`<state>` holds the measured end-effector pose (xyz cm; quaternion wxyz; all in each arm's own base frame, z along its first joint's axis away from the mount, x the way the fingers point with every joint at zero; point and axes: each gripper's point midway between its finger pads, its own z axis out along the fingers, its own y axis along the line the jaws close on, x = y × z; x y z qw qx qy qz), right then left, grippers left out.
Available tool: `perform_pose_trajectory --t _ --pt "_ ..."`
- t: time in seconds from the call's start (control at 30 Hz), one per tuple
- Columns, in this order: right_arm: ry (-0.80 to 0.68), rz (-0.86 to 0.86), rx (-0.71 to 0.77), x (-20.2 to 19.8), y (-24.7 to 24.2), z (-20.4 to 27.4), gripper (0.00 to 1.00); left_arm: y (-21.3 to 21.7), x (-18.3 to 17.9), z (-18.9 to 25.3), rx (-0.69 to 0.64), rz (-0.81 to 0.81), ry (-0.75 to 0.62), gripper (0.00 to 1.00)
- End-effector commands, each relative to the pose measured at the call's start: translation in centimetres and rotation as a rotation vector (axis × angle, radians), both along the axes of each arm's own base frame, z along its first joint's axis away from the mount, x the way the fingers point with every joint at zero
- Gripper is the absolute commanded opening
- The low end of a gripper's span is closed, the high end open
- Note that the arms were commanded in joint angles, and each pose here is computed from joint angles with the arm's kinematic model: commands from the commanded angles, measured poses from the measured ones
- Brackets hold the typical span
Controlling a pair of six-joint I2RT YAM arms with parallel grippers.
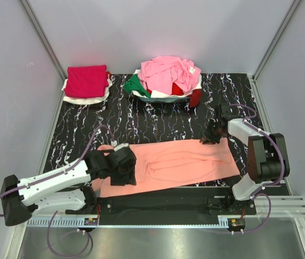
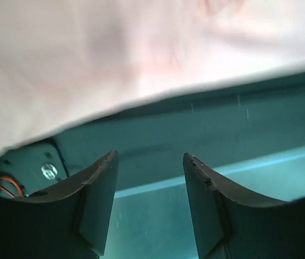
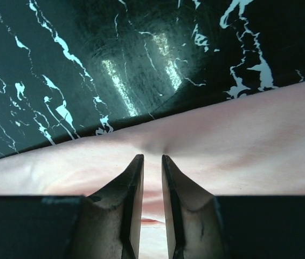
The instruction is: Fold and stack the t-shirts
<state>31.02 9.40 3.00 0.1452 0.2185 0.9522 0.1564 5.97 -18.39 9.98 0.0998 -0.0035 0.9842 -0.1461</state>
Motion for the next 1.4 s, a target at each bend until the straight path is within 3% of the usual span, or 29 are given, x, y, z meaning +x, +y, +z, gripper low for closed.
perform_pose_trajectory --t 0.0,0.2,0.37,0.57,0.67,0.7,0.77,0.8,0.87,0.9,0.93,1.0,1.1,1.13,1.2,1.27,1.37 --pt "-0.047 0.043 0.067 0.9 1.6 1.2 0.26 1.4 5.6 0.6 0.078 0.098 -0.123 0.57" --pt "-0.003 0.136 0.025 0.4 1.8 0.7 0.26 4.1 13.8 -2.7 0.110 0.212 -0.137 0.56" --pt "0.082 0.154 0.032 -0.7 1.9 -1.9 0.26 5.6 17.8 -8.0 0.154 0.248 -0.007 0.48" --pt "0.165 0.164 0.078 -3.9 3.0 -3.3 0.27 5.9 22.7 -9.1 0.180 0.255 0.010 0.47" --pt "0.203 0.183 0.111 -6.5 4.4 -2.9 0.28 6.1 26.6 -9.5 0.215 0.251 0.012 0.46" --pt "0.228 0.188 0.118 -8.0 4.7 -3.1 0.28 5.3 30.0 -7.8 0.188 0.256 -0.047 0.46" --pt "0.235 0.217 0.137 -10.1 6.7 -2.1 0.29 5.1 31.9 -9.1 0.218 0.225 0.010 0.45" --pt "0.255 0.232 0.149 -11.6 7.4 -2.0 0.29 4.0 36.3 -6.1 0.194 0.230 -0.087 0.44" --pt "0.241 0.218 0.201 -12.9 9.8 0.2 0.29 3.3 38.7 -7.3 0.214 0.196 -0.058 0.45" --pt "0.230 0.309 0.223 -14.9 12.7 1.5 0.31 1.9 42.8 -3.6 0.160 0.200 -0.167 0.45" --pt "0.221 0.302 0.281 -15.3 15.0 3.0 0.31 1.4 43.2 -5.6 0.169 0.183 -0.110 0.44" --pt "0.181 0.500 0.418 -18.6 21.3 8.2 0.34 -1.0 46.6 -1.8 0.054 0.144 -0.214 0.45" --pt "0.117 0.695 0.532 -20.6 26.5 14.7 0.42 -2.7 47.9 0.5 -0.037 0.091 -0.289 0.48" --pt "0.120 0.750 0.508 -21.4 26.4 15.3 0.46 -2.8 48.3 3.5 -0.060 0.083 -0.362 0.50" --pt "0.028 0.765 0.476 -20.0 26.6 17.9 0.49 -2.4 47.5 5.0 -0.053 0.047 -0.390 0.53" --pt "-0.043 0.757 0.320 -17.7 24.6 17.3 0.56 -1.4 46.1 8.5 -0.042 0.041 -0.431 0.56" --pt "-0.059 0.666 0.152 -13.6 21.0 15.9 0.57 0.1 42.8 10.6 -0.020 0.054 -0.422 0.57"
